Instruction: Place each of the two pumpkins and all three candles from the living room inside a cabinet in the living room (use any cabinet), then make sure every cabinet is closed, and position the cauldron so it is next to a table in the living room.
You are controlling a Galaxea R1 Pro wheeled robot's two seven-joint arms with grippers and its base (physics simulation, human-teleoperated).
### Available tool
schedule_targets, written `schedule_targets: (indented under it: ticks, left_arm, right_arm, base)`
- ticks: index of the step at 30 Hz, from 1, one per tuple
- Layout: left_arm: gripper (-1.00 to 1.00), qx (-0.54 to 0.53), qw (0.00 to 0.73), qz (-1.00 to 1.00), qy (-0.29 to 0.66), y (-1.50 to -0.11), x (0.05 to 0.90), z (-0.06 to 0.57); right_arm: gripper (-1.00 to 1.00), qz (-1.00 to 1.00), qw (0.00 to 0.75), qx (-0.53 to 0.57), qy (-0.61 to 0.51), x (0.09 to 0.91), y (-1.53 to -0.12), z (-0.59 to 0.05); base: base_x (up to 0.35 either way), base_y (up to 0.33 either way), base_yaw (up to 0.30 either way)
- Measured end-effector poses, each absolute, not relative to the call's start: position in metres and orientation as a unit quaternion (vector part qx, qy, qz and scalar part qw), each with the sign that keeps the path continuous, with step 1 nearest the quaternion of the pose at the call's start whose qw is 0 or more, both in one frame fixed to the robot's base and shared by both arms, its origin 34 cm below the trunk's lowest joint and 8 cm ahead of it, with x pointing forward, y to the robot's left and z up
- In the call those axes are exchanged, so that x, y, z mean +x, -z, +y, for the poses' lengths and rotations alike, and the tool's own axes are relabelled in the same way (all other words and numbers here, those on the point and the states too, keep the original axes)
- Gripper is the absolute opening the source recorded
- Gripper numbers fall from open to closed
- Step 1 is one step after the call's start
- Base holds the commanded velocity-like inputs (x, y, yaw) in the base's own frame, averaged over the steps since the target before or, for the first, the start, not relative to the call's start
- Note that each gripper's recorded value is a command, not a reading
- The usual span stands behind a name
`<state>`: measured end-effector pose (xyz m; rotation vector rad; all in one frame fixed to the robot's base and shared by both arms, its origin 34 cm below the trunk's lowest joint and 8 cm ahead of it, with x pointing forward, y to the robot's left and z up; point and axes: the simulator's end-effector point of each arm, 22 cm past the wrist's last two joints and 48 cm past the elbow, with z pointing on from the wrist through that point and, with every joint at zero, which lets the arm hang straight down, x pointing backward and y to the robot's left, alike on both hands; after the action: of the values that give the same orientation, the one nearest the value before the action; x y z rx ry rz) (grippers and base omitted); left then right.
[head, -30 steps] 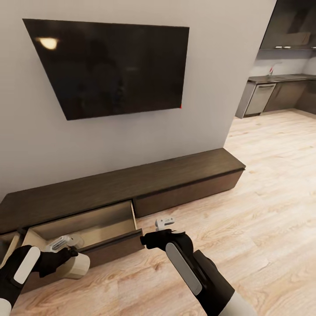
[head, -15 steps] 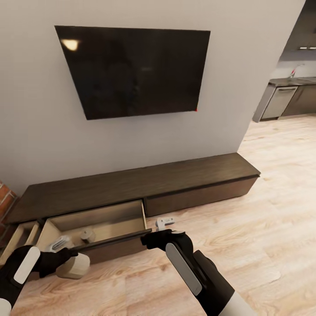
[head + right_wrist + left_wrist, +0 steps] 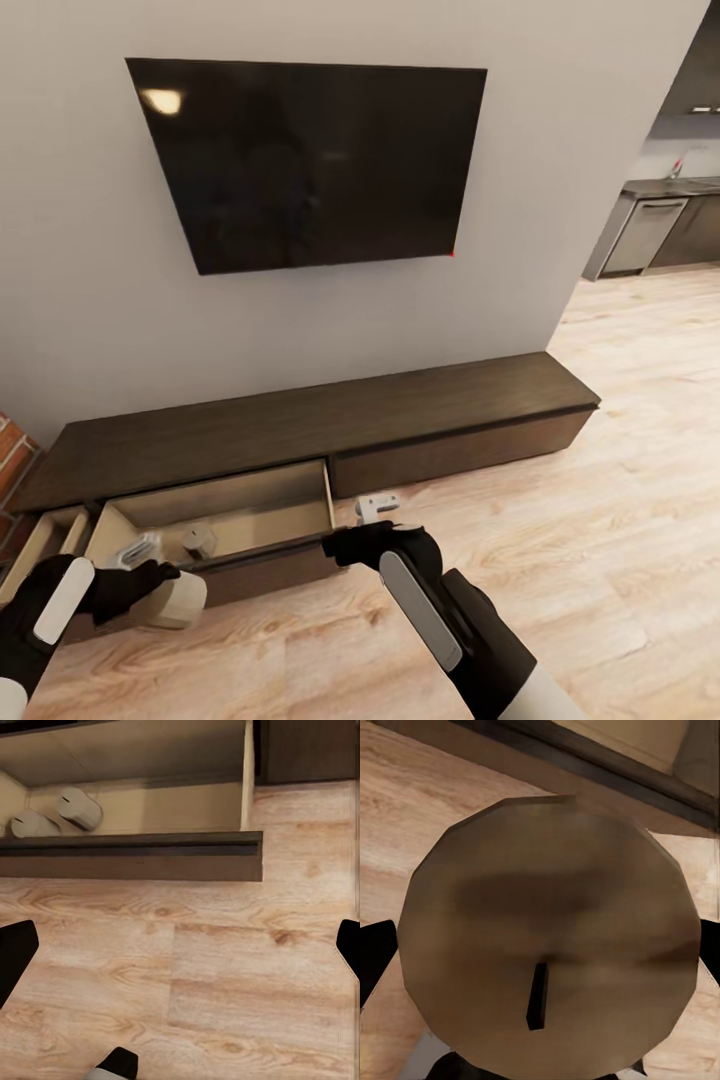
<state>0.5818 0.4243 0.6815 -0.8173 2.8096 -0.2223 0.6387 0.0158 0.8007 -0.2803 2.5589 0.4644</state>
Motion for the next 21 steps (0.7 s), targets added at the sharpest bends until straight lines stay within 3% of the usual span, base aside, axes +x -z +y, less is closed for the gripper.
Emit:
schedule_targets:
  ticks: [7,15,21]
  left_arm:
    - [-1.0,-0.24,0.161,0.954,0.081,-0.726,0.624,0.42]
    - [-1.0,-0.234,0.168,0.954,0.084,-0.732,0.629,0.414]
    - [-1.0,-0.233,0.169,0.954,0.084,-0.732,0.63,0.414]
  right_arm:
    - [1.0,0.943,0.252,-0.122,-0.18,0.634,-0.817,0.019]
    - [1.0,0.94,0.256,-0.13,-0.184,0.635,-0.827,0.021]
    - [1.0,0.94,0.256,-0.129,-0.185,0.634,-0.827,0.022]
  base:
    - [0.305,-0.03,0.0]
    - [0.321,-0.007,0.0]
    - [0.266,-0.133,0.0]
